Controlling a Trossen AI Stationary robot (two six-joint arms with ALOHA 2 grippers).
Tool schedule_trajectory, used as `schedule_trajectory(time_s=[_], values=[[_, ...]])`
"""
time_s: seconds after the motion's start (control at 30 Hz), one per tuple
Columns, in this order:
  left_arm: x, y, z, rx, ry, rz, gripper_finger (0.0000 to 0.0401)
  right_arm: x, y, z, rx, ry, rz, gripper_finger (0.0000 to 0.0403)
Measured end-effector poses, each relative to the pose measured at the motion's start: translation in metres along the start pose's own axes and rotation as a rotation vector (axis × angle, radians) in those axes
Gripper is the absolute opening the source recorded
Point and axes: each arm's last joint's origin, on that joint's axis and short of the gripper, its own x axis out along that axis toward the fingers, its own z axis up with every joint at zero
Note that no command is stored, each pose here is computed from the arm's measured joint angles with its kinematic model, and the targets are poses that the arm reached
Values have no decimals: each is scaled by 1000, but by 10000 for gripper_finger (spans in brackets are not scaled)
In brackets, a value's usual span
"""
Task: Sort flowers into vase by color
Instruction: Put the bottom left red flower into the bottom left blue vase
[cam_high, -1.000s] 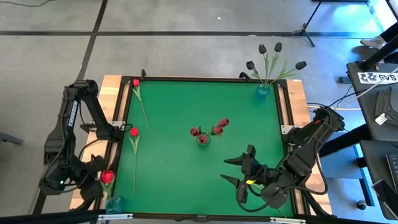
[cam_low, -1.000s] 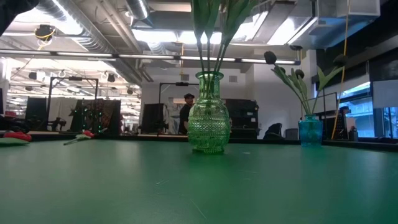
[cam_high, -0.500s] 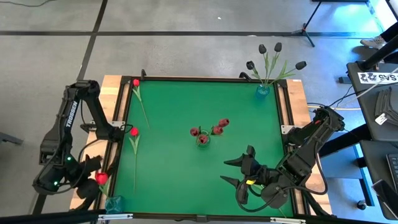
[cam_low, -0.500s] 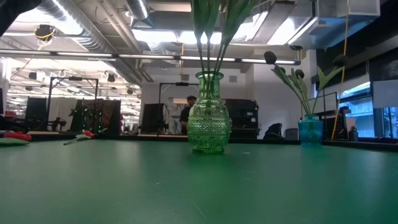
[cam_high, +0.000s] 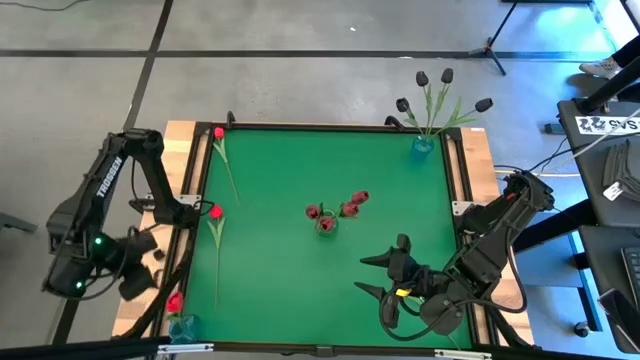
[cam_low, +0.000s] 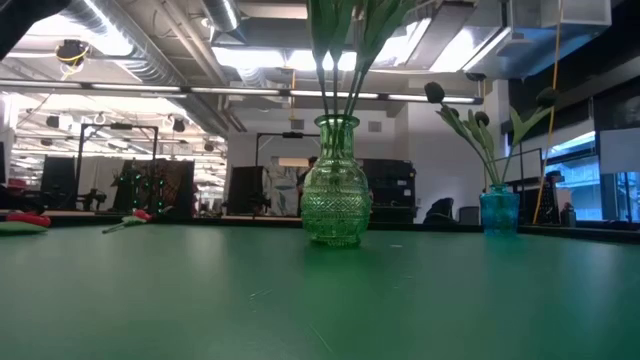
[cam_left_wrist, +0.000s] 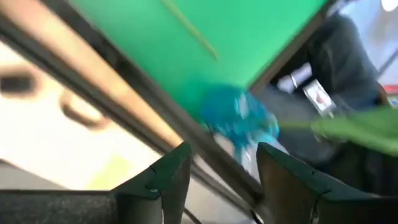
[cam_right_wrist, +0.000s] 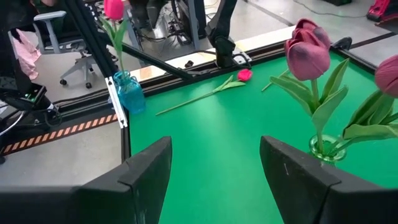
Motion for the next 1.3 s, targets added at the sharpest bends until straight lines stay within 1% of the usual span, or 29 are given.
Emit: schedule_trajectory(time_s=[0.13,0.2,0.27,0.33,0.47,0.57,0.63,0.73,0.8,0.83,0.97,1.03,1.1,1.17,1.3], values=[[-7,4,14,107,-155,19,178,0,0,0,2,-9,-7,243],[-9,5,18,138,-181,8,178,0,0,0,2,-10,-7,243],[-7,7,24,187,-229,-35,178,0,0,1,2,-17,-15,243],[-5,7,30,213,-302,-107,178,1,-1,1,3,-23,-26,243],[-4,0,43,312,-469,-205,178,5,-4,4,9,-17,-32,243],[-5,-6,53,347,-598,-247,178,9,-7,6,15,-10,-34,243],[-4,-10,60,336,-643,-234,178,10,-8,6,18,-5,-32,243],[1,-17,73,288,-711,-161,178,11,-9,7,20,-6,-37,243],[8,-20,87,220,-759,-92,178,11,-9,7,18,-6,-37,243],[13,-20,93,179,-760,-41,178,11,-9,7,19,-7,-36,243],[42,-9,118,-66,-674,205,178,11,-8,7,18,-4,-31,243],[57,0,127,-156,-625,315,178,9,-6,5,15,12,-9,243],[71,9,134,-231,-578,400,178,7,-5,4,10,17,-1,243],[85,16,140,-298,-548,436,178,7,-4,3,7,20,3,243],[121,28,152,-391,-523,389,178,8,0,-2,-17,29,3,243]])
